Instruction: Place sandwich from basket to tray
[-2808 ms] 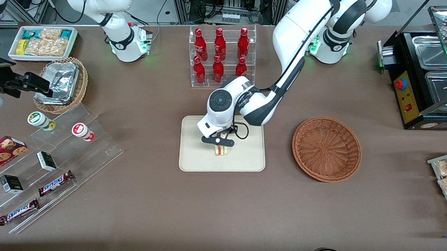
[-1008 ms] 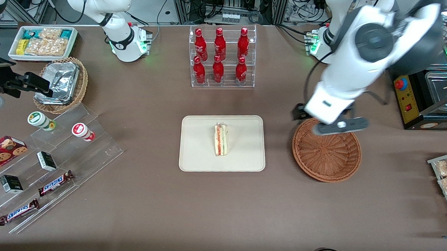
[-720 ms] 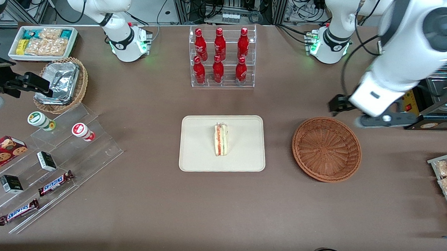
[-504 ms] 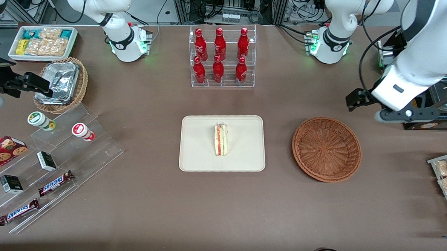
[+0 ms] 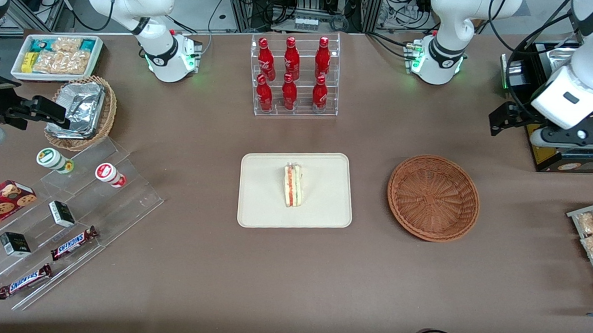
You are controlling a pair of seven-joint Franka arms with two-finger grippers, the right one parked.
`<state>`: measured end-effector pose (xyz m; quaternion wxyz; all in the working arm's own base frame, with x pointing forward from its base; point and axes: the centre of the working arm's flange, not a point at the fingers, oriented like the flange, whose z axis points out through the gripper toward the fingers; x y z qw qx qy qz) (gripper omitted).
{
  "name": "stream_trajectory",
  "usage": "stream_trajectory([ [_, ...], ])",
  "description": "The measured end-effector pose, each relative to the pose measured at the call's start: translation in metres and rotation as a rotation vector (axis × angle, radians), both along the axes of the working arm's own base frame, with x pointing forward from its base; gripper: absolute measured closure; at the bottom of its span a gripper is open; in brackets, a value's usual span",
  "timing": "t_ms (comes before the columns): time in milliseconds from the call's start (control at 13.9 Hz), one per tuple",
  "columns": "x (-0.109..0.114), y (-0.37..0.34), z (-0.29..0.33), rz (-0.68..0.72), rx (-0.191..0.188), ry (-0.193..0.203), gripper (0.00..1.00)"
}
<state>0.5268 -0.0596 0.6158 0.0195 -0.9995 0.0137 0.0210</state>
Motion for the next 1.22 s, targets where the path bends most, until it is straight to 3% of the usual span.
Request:
stream_trajectory([
  [432, 0.011, 0.015, 0.005, -0.062, -0.006, -0.008, 0.00],
  [1224, 0.034, 0.022, 0.008, -0.040, -0.009, -0.029, 0.00],
])
